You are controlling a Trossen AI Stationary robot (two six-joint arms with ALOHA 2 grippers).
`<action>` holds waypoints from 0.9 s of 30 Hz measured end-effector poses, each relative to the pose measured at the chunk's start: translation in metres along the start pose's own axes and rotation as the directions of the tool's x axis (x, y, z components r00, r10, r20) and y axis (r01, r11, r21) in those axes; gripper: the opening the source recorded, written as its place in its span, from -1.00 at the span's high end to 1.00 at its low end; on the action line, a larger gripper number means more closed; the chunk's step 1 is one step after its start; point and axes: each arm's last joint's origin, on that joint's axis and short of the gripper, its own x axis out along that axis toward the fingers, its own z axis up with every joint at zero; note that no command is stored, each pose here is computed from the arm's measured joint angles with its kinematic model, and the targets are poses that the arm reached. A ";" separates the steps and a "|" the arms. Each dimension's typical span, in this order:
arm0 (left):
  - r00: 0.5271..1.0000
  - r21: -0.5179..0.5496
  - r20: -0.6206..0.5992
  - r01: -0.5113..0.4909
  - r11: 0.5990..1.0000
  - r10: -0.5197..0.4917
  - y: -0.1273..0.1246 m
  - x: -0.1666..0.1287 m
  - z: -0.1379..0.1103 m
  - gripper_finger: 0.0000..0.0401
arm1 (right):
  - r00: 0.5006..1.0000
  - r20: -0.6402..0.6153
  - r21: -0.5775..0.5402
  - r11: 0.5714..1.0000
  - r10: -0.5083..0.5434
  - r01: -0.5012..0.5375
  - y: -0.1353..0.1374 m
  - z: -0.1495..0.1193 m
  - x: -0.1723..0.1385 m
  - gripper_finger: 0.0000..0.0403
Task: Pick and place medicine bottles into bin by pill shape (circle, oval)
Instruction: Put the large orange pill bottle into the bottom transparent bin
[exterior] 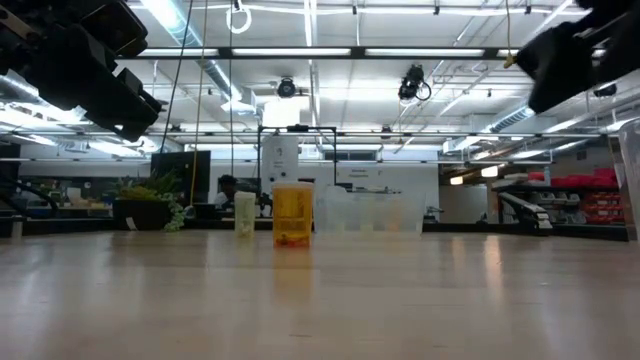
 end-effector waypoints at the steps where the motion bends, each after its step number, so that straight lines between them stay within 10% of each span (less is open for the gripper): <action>1: 1.000 0.000 0.000 0.000 1.000 0.000 0.000 0.000 0.000 0.61 | 1.000 -0.001 0.003 1.000 0.001 -0.001 -0.004 0.002 0.002 -0.30; 27: 1.000 0.000 0.001 0.000 1.000 0.000 0.000 0.000 0.000 0.57 | 0.995 0.097 0.003 1.000 -0.027 0.027 -0.061 0.033 0.059 -0.28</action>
